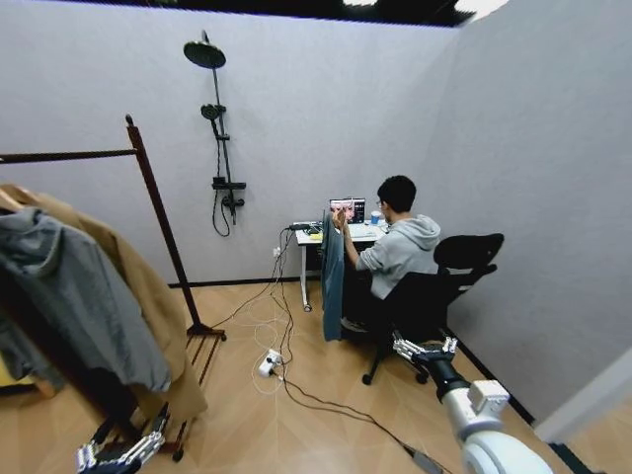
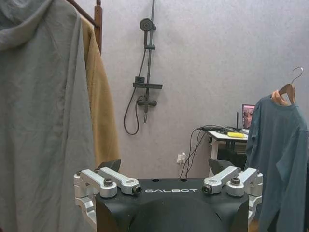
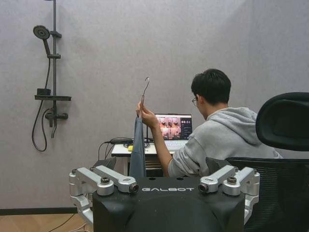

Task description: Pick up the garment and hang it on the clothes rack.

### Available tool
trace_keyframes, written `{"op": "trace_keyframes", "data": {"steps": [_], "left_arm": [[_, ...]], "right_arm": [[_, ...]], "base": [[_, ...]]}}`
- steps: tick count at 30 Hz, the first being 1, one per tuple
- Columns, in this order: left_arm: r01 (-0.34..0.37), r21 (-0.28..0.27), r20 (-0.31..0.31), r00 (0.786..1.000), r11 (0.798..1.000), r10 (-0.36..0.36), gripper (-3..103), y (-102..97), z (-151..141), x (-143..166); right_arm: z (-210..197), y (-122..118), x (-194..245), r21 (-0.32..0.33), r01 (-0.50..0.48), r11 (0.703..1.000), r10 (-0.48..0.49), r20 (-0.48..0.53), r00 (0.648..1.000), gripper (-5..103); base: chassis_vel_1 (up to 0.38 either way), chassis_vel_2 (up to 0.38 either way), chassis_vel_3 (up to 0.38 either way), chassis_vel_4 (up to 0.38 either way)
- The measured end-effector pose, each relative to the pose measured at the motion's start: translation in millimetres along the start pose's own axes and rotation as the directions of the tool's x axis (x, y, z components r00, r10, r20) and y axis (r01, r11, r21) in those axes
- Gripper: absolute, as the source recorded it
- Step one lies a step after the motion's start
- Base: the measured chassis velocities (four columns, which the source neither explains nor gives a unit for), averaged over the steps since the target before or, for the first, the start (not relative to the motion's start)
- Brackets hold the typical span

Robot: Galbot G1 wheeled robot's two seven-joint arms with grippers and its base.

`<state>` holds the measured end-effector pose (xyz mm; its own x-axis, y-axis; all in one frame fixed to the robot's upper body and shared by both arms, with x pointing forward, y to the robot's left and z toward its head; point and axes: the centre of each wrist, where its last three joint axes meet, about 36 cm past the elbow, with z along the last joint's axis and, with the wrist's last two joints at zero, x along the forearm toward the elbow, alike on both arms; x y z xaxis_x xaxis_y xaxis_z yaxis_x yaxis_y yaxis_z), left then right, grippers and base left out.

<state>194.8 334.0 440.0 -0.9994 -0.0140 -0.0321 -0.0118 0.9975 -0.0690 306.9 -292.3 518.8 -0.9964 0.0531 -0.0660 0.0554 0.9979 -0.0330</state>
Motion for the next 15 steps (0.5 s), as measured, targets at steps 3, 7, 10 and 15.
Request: {"op": "trace_keyframes", "data": {"steps": [3,7,10,15], "left_arm": [[0.0,0.0,0.0,1.0,1.0,0.0,100,0.0,0.0,0.0],[0.0,0.0,0.0,1.0,1.0,0.0,100,0.0,0.0,0.0],[0.0,0.0,0.0,1.0,1.0,0.0,100,0.0,0.0,0.0],[0.0,0.0,0.0,1.0,1.0,0.0,100,0.0,0.0,0.0]], "right_arm": [[0.2,-0.2,-0.1,0.0,-0.001,1.0,0.001,0.0,1.0,100],[1.4,0.2,-1.1,-0.003,-0.001,1.0,0.001,-0.001,1.0,100],[0.8,0.7,-2.5,-0.002,0.001,1.0,-0.001,0.003,1.0,100],[-0.8,-0.3,-3.7,0.004,-0.01,1.0,0.01,0.009,1.0,100]], "base": [[-0.277,0.261,0.259,-0.252],[-0.26,0.281,0.267,-0.265],[-0.267,0.255,0.245,-0.247],[-0.237,0.265,0.242,-0.26]]}}
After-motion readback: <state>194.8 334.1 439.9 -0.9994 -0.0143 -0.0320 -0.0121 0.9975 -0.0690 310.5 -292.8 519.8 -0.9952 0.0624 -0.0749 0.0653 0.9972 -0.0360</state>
